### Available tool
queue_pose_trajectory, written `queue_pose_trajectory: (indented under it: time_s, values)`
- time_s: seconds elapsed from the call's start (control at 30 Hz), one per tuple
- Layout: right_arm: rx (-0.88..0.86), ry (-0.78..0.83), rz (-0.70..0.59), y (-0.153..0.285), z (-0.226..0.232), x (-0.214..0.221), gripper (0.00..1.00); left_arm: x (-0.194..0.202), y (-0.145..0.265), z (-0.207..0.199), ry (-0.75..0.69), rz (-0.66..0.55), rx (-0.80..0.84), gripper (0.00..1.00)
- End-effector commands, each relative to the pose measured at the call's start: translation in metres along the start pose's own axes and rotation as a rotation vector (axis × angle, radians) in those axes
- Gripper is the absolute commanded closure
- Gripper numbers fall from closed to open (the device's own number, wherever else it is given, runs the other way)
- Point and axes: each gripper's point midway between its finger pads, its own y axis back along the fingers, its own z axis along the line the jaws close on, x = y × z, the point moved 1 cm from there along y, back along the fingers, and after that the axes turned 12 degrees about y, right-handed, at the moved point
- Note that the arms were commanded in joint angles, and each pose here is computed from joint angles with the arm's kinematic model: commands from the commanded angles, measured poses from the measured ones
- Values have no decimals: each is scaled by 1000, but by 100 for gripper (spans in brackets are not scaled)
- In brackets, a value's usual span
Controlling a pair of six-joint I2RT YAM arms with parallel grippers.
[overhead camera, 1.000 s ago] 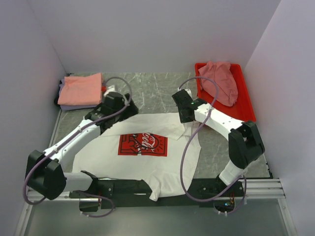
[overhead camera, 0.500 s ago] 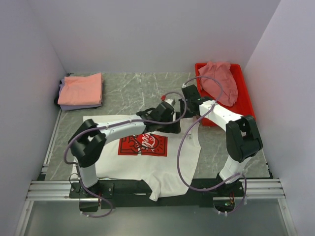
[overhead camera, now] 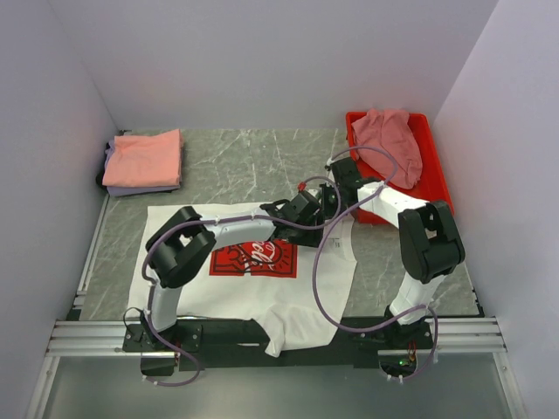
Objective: Fold and stack the t-shirts
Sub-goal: Fold the tshirt
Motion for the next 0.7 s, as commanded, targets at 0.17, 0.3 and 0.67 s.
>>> queue_pose_trajectory:
  time_s: [0.17,0.3,0.67]
  values:
    - [-65,-11,-34,0,8,-7,100,-5,-15,-7,7,-47,-86,43]
    - [-70,-11,-35,1,9,-5,100,-7,-21,0,-2,-85,-205,48]
    - [-75,-9,-24,-1,7,-2,100,1,-33,7,-28,-74,-285,59]
